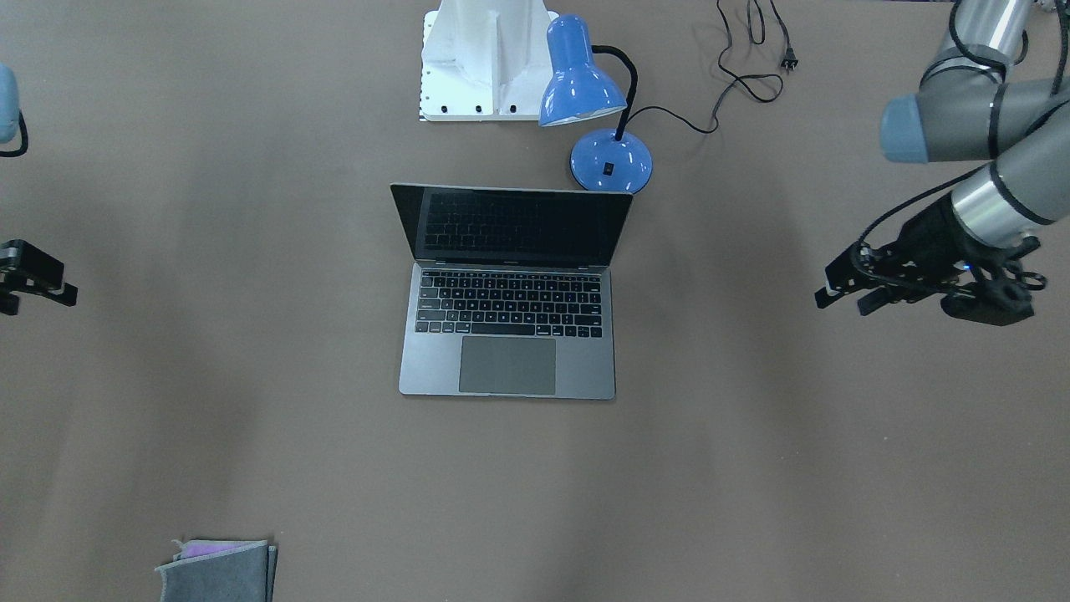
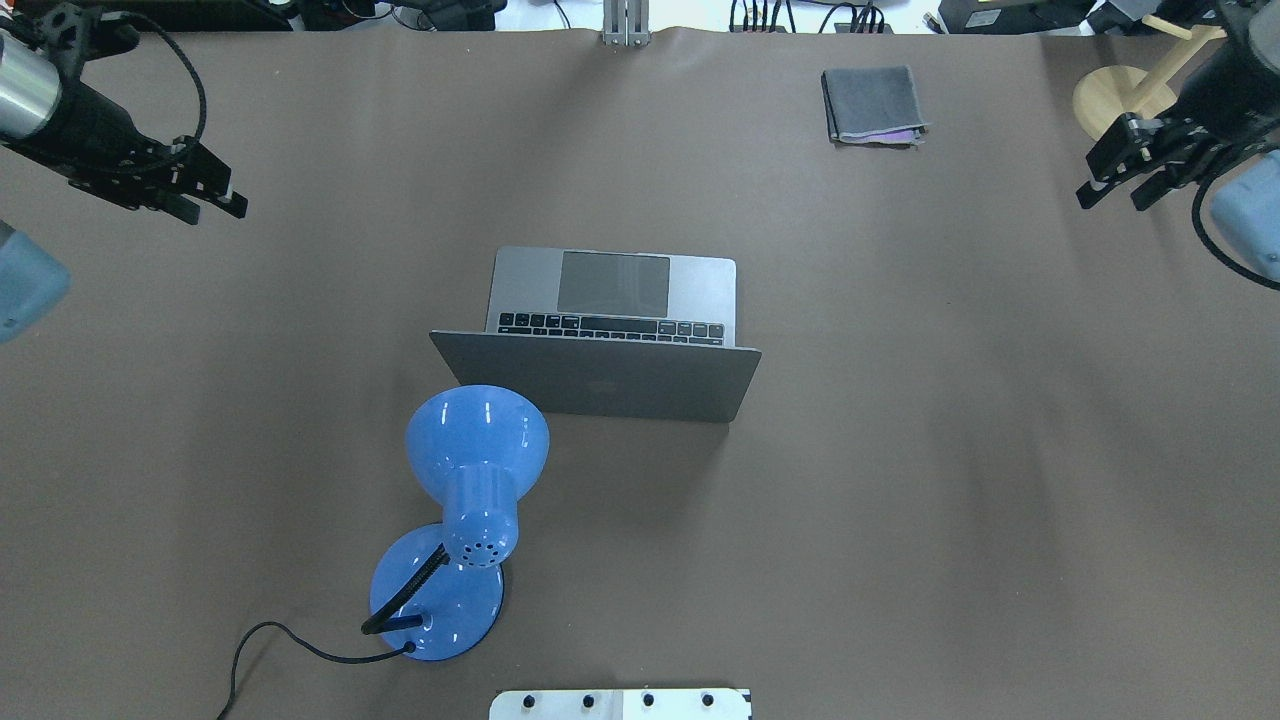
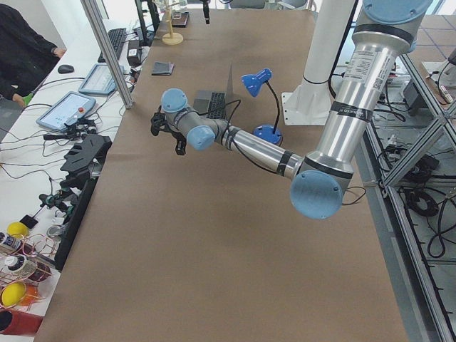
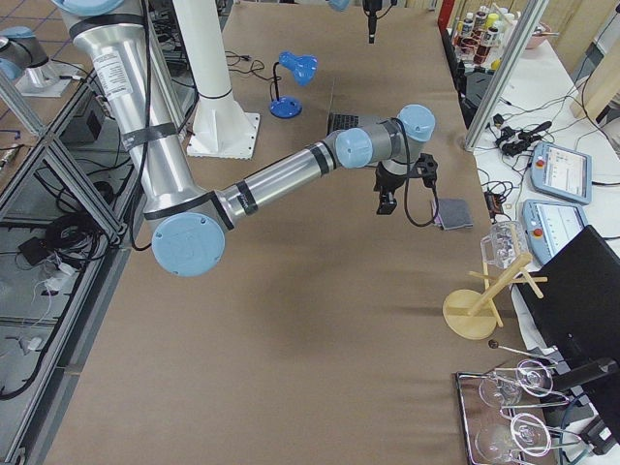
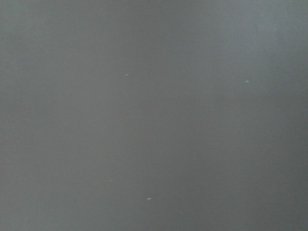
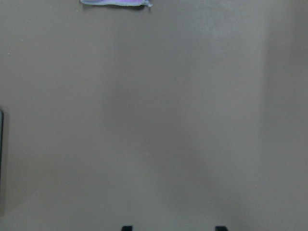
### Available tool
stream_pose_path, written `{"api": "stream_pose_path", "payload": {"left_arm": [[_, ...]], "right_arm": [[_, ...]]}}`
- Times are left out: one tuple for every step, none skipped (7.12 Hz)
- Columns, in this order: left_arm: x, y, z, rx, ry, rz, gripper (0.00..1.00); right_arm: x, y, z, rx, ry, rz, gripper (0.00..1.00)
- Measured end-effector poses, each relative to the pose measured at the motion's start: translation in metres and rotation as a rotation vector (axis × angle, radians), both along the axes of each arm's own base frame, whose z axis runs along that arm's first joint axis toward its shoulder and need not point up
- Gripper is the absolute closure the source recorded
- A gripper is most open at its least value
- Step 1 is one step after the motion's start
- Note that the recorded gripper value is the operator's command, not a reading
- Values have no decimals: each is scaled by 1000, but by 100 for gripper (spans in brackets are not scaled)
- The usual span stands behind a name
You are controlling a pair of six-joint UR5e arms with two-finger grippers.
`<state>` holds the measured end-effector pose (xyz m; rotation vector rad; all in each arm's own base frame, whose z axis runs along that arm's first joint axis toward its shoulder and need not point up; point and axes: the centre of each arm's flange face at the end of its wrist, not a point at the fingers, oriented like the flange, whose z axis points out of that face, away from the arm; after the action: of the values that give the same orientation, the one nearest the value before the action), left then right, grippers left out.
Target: Close laptop
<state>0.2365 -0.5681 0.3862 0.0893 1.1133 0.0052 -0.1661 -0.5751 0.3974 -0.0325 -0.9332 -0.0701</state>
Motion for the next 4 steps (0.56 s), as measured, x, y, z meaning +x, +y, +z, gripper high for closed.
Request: {"api": "stream_pose_path", "payload": {"left_arm": [[21, 11, -8, -16, 18, 23, 100], [35, 21, -14, -34, 34, 48, 100], [43, 29, -22, -66, 55, 64, 100], [51, 39, -31, -93, 70, 72, 100]], "right_arm": [[-30, 11, -9, -24, -23, 13, 78], [-50, 27, -13, -38, -43, 8, 100], [-61, 47, -16, -40, -60, -13, 100], [-72, 68, -21, -35, -73, -45, 100]]}}
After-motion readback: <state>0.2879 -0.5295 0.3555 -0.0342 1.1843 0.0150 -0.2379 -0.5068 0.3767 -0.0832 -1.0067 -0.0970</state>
